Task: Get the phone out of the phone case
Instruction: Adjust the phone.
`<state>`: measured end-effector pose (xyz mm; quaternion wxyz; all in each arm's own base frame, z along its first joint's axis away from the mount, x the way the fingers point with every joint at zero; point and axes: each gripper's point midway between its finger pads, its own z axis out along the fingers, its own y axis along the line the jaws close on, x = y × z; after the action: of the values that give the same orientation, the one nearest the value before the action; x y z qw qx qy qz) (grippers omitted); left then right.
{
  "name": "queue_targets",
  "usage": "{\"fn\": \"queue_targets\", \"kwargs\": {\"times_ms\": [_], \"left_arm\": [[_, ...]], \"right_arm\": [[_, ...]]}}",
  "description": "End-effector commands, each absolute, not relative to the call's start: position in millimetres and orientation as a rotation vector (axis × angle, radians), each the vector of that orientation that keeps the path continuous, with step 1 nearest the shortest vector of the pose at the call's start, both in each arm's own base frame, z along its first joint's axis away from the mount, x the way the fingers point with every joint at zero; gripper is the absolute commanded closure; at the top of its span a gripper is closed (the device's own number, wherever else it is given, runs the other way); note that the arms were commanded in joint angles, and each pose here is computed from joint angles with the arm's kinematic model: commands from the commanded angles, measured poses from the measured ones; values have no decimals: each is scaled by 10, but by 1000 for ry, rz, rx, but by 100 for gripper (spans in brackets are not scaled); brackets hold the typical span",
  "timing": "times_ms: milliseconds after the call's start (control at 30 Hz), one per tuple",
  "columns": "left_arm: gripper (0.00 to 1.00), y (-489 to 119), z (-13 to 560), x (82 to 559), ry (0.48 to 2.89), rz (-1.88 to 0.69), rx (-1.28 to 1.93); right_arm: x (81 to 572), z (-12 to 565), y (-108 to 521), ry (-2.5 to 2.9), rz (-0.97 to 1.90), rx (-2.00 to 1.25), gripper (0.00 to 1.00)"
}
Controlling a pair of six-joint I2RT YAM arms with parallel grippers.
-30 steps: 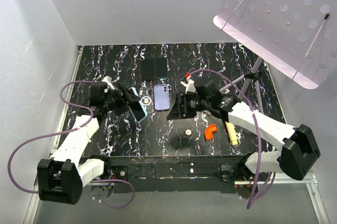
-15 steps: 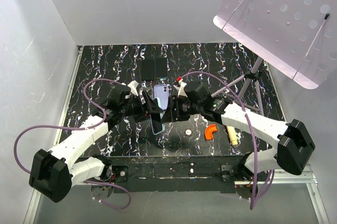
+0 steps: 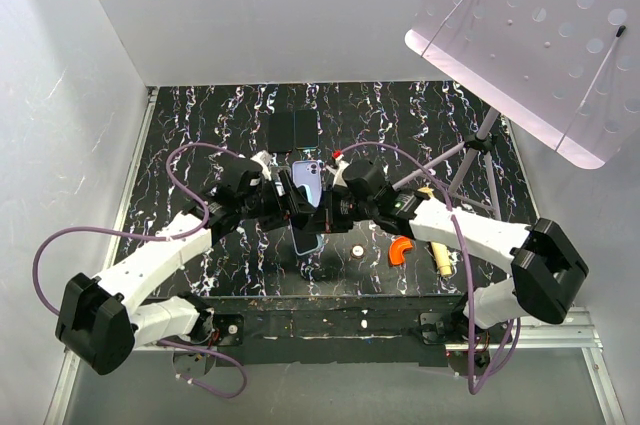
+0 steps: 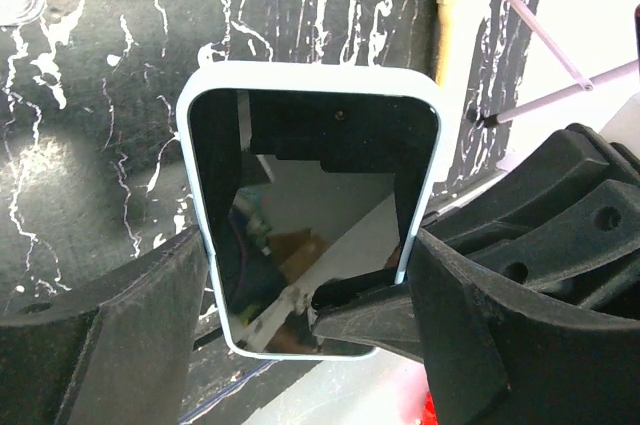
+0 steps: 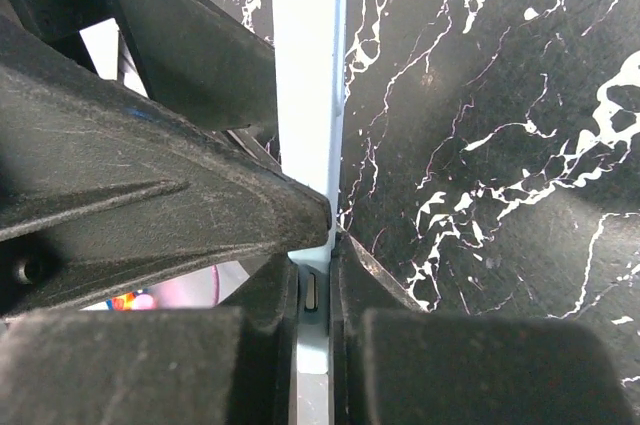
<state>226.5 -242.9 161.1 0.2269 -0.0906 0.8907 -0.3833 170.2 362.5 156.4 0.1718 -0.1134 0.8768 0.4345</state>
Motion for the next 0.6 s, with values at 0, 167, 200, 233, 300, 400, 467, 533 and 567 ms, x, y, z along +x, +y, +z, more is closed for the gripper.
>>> {"fn": "queue_targets", "kwargs": {"times_ms": [0, 167, 200, 233, 300, 400, 467, 533, 567], "left_arm": [[69, -2454, 2137, 2431, 2304, -1085, -224], [2, -2166, 2347, 2510, 2256, -911, -168], [2, -2131, 2393, 2514, 2242, -907, -158], [2, -2101, 2453, 2511, 2225, -913, -150], [2, -2066, 2527, 2492, 2202, -940, -148], [3, -2198, 2560, 2366, 2182, -1082, -57], [8, -2375, 2564, 2242, 2155, -1241, 39], [14, -2547, 2592, 2123, 2101, -1431, 103], [17, -2613, 2618, 2073, 2062, -1520, 124]], "right_arm": [[1644, 1603, 3653, 2474, 1345, -287, 99], [1756, 1824, 3519, 2360, 1454, -206, 99], [1780, 1845, 3461, 2347, 1460, -189, 99], [1799, 1898, 3416, 2330, 1468, -184, 99], [1856, 1931, 3275, 2317, 1458, -147, 99], [1959, 2139, 3059, 2229, 1496, -91, 99], [1974, 2301, 2942, 2156, 1546, -56, 99], [1973, 2513, 2856, 2061, 1610, -36, 99], [1967, 2610, 2822, 2011, 1640, -34, 99]]}}
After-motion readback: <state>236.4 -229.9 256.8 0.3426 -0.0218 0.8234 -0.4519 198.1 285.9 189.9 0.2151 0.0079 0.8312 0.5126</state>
